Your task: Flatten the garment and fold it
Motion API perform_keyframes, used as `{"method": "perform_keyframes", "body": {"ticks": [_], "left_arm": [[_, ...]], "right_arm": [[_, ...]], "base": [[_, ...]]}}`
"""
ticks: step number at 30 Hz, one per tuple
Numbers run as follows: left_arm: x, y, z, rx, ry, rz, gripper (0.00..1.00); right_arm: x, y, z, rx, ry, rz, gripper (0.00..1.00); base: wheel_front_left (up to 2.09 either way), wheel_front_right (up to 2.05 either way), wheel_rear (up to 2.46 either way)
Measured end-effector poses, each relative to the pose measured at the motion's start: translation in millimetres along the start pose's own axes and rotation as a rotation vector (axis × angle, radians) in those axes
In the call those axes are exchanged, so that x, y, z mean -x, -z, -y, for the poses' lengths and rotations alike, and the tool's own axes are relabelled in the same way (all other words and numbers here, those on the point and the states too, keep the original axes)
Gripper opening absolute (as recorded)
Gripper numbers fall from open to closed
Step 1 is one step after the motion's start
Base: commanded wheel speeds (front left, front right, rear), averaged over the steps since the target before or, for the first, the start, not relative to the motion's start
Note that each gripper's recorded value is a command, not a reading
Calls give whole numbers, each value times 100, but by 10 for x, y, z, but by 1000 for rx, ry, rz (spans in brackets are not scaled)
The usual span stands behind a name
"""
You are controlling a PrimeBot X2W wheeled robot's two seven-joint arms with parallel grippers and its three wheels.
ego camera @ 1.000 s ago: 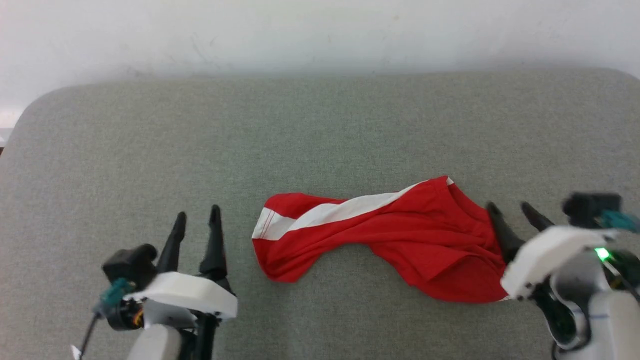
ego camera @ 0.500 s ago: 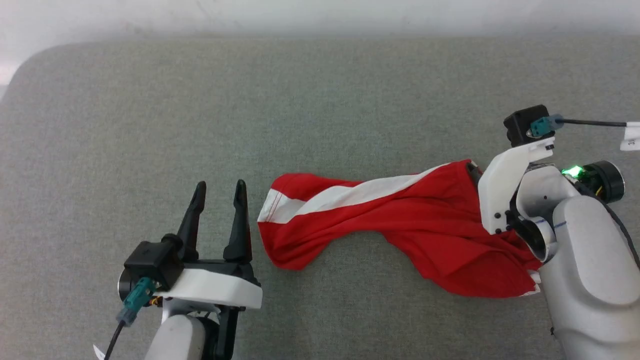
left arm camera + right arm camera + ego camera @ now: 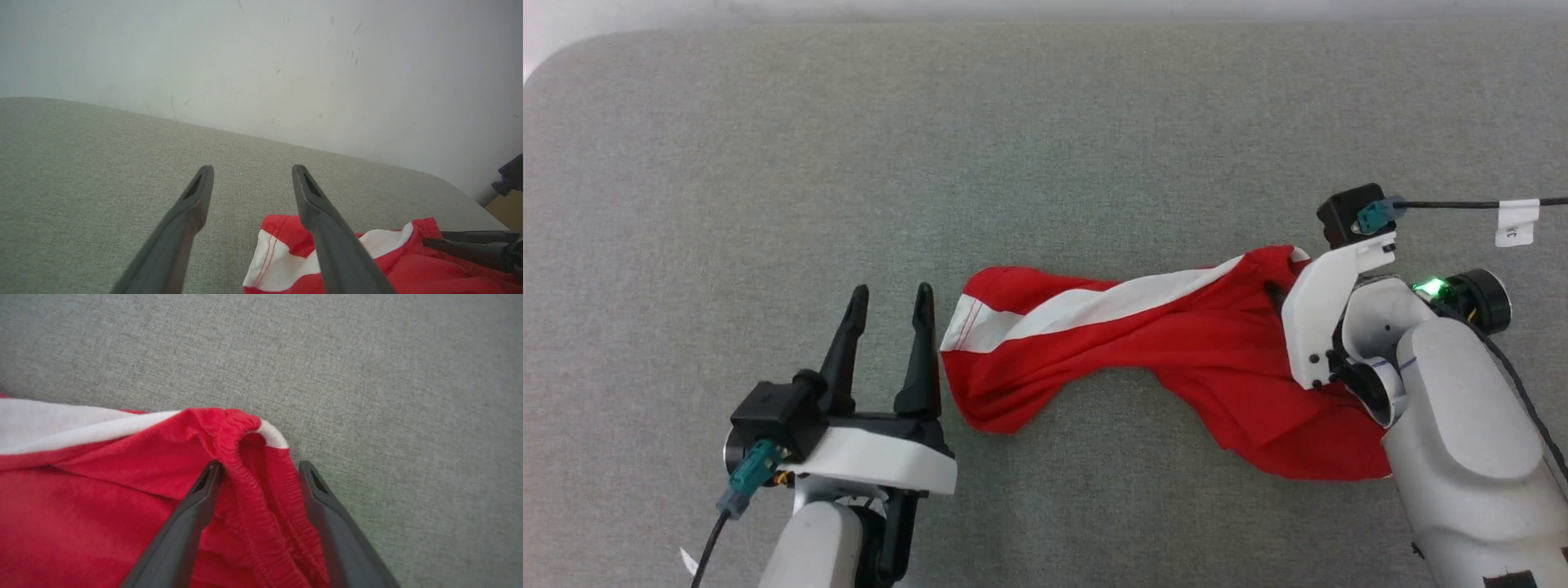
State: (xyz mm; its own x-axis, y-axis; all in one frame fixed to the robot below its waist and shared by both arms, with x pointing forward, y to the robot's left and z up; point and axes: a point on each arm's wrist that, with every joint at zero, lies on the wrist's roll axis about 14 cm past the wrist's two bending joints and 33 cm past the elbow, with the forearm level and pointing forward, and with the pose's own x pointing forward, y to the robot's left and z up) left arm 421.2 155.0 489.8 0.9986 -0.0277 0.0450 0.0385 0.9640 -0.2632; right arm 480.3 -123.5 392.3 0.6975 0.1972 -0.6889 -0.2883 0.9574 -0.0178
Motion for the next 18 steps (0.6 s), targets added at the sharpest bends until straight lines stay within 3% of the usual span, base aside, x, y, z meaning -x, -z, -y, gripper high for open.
{"method": "perform_keyframes", "body": {"ticks": [1,2,14,18], "left_arm": [[-10,5,10,3,2,-1,100],[-16,15,18,6,4,-3,100],[7,13,24,31,-1,-8,100],[88,199,15,48,-13,-83,100]], "right_arm": [[-11,6,2,-3,-2,-3,27],[-22,7,2,-3,-5,-3,0],[125,-349,35,-48,-26,184,0],[285,-446,30,-62,-30,253,0]], "base": [[0,0,0],[0,0,0],[0,0,0],[0,0,0]]}}
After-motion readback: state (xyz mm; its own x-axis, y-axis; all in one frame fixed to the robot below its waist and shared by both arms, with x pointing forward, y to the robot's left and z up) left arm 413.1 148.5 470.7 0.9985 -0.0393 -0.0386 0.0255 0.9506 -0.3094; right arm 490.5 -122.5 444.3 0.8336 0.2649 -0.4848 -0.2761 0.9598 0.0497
